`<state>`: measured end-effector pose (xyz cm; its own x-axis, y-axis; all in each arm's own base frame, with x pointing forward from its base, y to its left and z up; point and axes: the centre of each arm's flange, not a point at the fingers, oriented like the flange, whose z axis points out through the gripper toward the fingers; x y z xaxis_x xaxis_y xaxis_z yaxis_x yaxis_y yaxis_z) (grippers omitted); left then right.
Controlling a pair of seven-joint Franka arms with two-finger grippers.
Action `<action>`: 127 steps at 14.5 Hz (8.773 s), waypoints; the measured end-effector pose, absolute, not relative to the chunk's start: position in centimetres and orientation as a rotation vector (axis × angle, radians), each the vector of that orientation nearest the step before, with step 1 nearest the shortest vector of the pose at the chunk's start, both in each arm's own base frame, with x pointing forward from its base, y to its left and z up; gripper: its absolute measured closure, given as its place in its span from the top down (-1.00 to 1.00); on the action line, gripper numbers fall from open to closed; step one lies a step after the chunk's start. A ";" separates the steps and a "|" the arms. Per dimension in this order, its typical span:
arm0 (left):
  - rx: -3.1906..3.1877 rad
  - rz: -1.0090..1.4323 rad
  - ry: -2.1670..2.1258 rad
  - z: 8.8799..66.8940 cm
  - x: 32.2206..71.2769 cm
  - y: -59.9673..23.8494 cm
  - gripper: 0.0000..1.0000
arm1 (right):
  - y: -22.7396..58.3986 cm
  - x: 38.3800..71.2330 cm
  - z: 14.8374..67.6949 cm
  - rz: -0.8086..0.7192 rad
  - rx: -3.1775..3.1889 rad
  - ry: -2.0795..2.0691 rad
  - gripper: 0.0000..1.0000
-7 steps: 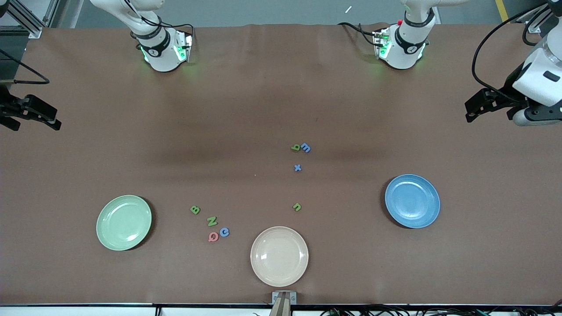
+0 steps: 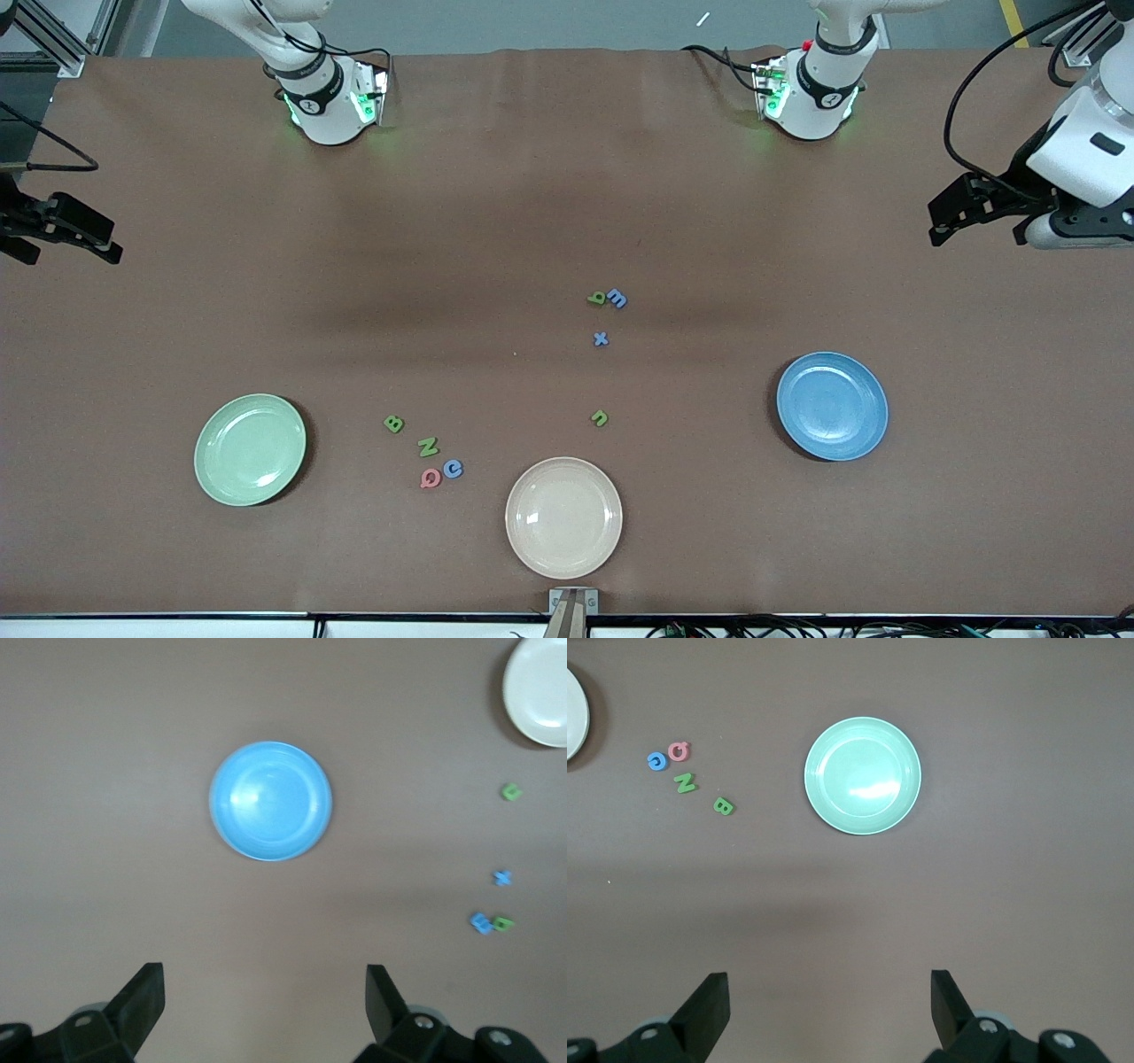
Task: Sort upper and lower case letters into plates
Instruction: 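Move the left gripper toward the blue e while the right gripper reaches the B, then grasp the blue e with the left gripper while the right gripper grasps the B, then place the e on the blue plate while the right gripper places the B, then grasp the green N with the right gripper while the left gripper returns, then carry the N to the green plate while the left gripper grasps the x, then carry the blue x to the blue plate while the right gripper returns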
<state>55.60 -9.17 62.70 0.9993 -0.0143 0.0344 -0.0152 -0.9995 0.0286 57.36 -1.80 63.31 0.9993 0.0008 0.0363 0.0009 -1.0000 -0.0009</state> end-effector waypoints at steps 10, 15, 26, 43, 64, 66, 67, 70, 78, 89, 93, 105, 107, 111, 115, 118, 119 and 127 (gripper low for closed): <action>3.097 -0.115 0.203 36.6 57.8 -32.0 0.97 | 9.0 66.9 43.1 0.079 -3.104 -0.036 1.00; 3.050 -0.095 0.520 24.9 54.4 -37.4 0.88 | 15.1 69.1 30.7 0.070 -3.100 0.154 1.00; 2.954 -0.080 0.972 17.6 47.3 -42.9 0.44 | 17.4 69.7 18.8 -0.026 -3.079 0.200 1.00; 2.873 0.065 1.189 20.0 50.9 -40.0 -0.46 | 18.4 70.0 18.6 -0.044 -3.124 0.096 -0.24; 3.210 0.165 0.558 21.5 67.6 -11.9 0.59 | 9.9 74.7 24.1 -0.122 -3.209 -0.242 0.83; 3.192 0.177 0.523 21.8 66.7 -16.8 0.98 | 14.3 74.4 24.4 -0.196 -3.184 -0.168 0.83; 3.182 0.177 0.500 21.9 65.9 -20.1 0.99 | 16.3 74.3 24.5 -0.254 -3.165 -0.138 0.83; 3.156 0.188 0.471 22.0 62.0 -30.4 0.95 | 20.1 73.6 22.9 -0.325 -3.112 -0.064 0.84; 3.173 0.163 0.281 19.1 53.6 -44.3 0.74 | 25.4 71.2 17.7 -0.266 -3.076 -0.073 0.80; 3.177 0.129 0.283 17.3 51.8 -49.0 0.30 | 23.3 72.0 18.6 -0.247 -3.110 -0.105 -0.31; 3.142 0.020 0.385 17.3 51.4 -49.1 0.22 | 12.5 75.0 21.3 -0.174 -3.142 -0.325 -0.31; 3.147 -0.002 0.417 17.3 51.8 -48.7 0.01 | 3.2 75.9 22.3 -0.168 -3.080 -0.565 0.71; 3.142 0.000 0.428 17.5 52.1 -48.5 -0.35 | 8.5 75.5 22.3 -0.166 -3.090 -0.401 0.72; 3.111 -0.029 0.504 17.9 53.4 -47.4 -0.47 | 19.0 74.1 22.6 -0.237 -3.074 -0.081 0.72; 3.077 0.026 0.637 24.1 58.6 -43.0 -0.47 | 25.4 72.6 22.3 -0.281 -3.013 0.273 0.68; 3.089 0.034 0.653 29.5 63.3 -35.3 -0.47 | 26.6 72.2 21.7 -0.288 -3.008 0.382 0.66; 3.110 0.007 0.652 30.2 64.6 -32.0 -0.47 | 26.2 72.4 21.5 -0.323 -3.035 0.351 0.66; 3.150 -0.242 0.673 24.8 68.8 -9.4 -0.47 | 25.2 73.4 17.6 -0.505 -3.075 0.202 0.62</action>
<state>68.78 -9.36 24.85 0.9021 0.4123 -0.1271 0.3990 -0.9093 -0.1178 73.37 25.21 17.57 0.9393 -0.1303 0.3174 -0.1242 -0.9915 -0.0396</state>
